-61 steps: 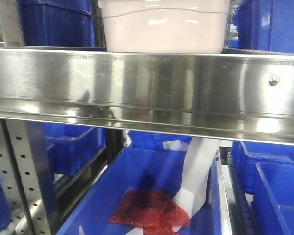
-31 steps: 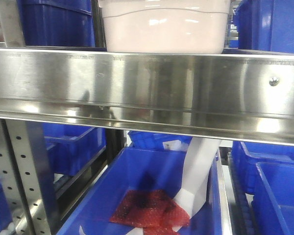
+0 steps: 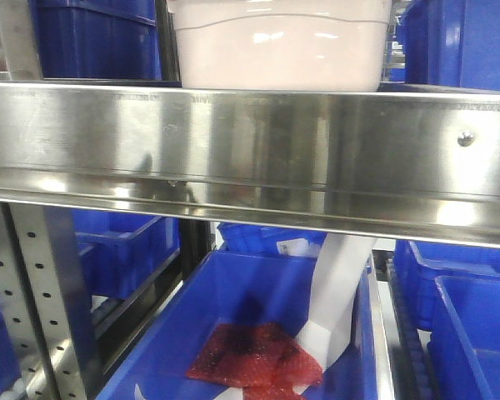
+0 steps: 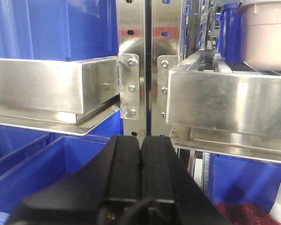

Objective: Grab white bin and place on right shelf

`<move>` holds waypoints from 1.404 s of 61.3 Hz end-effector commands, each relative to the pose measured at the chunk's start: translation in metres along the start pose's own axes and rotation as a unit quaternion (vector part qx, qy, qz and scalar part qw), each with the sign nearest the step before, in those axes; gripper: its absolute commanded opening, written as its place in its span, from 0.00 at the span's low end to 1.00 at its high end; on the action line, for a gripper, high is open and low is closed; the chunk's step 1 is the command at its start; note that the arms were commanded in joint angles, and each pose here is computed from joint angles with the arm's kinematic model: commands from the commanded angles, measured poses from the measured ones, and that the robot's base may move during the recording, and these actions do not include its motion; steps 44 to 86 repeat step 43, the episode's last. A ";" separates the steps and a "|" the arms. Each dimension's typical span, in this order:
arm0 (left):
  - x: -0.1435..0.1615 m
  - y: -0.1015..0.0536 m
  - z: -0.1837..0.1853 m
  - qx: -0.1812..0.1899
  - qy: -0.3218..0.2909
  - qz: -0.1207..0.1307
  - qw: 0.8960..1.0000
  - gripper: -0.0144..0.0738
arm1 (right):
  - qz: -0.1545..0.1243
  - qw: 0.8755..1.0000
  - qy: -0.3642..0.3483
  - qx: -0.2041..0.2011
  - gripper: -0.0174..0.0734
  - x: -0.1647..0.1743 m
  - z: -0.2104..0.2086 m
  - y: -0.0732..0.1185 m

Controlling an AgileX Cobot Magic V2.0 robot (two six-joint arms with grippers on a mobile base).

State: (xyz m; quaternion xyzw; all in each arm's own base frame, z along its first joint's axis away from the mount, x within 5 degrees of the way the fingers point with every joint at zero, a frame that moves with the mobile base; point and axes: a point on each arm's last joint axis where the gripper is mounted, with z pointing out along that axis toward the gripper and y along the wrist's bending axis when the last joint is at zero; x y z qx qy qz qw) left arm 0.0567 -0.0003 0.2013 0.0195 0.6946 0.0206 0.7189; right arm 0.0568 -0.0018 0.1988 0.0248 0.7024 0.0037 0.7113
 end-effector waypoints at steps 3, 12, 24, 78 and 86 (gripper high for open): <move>-0.008 0.002 -0.001 -0.013 -0.047 -0.010 0.999 0.03 | 0.003 0.998 -0.058 -0.003 0.27 -0.010 -0.002 0.001; -0.008 0.002 -0.001 -0.013 -0.047 -0.010 0.999 0.03 | 0.003 0.998 -0.058 -0.003 0.27 -0.010 -0.002 0.001; -0.008 0.002 -0.001 -0.013 -0.047 -0.010 0.999 0.03 | 0.003 0.998 -0.058 -0.003 0.27 -0.010 -0.002 0.001; -0.008 0.002 -0.001 -0.013 -0.047 -0.010 0.999 0.03 | 0.003 0.998 -0.058 -0.003 0.27 -0.010 -0.002 0.001; -0.008 0.002 -0.001 -0.013 -0.047 -0.010 0.999 0.03 | 0.003 0.998 -0.058 -0.003 0.27 -0.010 -0.002 0.001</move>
